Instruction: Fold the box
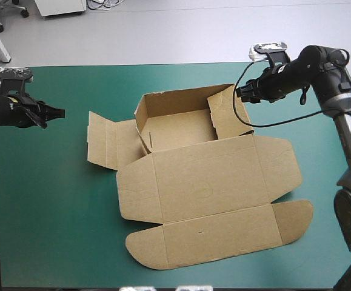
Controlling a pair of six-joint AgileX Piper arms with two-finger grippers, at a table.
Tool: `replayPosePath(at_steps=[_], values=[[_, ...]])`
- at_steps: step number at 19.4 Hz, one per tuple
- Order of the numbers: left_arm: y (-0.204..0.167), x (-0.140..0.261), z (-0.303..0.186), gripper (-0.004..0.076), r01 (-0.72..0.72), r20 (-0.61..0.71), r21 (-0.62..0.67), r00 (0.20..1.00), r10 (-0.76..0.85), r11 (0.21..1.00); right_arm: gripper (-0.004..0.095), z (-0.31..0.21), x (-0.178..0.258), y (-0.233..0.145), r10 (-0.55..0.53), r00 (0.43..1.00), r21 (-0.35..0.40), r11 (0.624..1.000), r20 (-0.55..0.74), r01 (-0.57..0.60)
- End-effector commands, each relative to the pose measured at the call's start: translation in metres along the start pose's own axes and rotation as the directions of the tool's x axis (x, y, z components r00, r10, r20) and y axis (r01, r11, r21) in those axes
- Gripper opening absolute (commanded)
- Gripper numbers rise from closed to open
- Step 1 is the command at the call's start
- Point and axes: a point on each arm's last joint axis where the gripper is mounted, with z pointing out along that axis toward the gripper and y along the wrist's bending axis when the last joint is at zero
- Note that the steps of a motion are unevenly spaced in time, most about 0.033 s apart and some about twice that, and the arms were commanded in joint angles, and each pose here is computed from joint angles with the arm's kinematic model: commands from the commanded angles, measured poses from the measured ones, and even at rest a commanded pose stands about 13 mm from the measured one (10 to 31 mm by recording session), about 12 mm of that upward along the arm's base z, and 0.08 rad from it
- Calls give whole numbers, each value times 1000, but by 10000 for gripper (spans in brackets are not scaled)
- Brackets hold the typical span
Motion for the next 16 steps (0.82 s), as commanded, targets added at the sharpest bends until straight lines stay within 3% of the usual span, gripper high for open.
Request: replayPosePath(at_steps=[1, 5, 11, 13, 16], values=[[-1, -11, -19, 209, 6, 109, -9, 994, -5, 1000, 475, -59, 2, 13, -30, 979, 63, 998, 204, 17], [-4, -11, -20, 209, 31, 118, 28, 992, -34, 999, 441, -58, 35, 25, -94, 963, 141, 988, 254, 59], [-4, -11, -19, 209, 17, 111, 31, 994, -20, 999, 454, -10, 69, 38, -66, 959, 108, 993, 275, 37], [-4, -11, -18, 209, 12, 108, 31, 994, -16, 999, 514, -4, 62, 36, -91, 945, 129, 990, 314, 52], [-5, -11, -18, 208, 12, 104, 32, 994, -16, 999, 729, 9, 55, 33, -128, 948, 136, 986, 292, 91]])
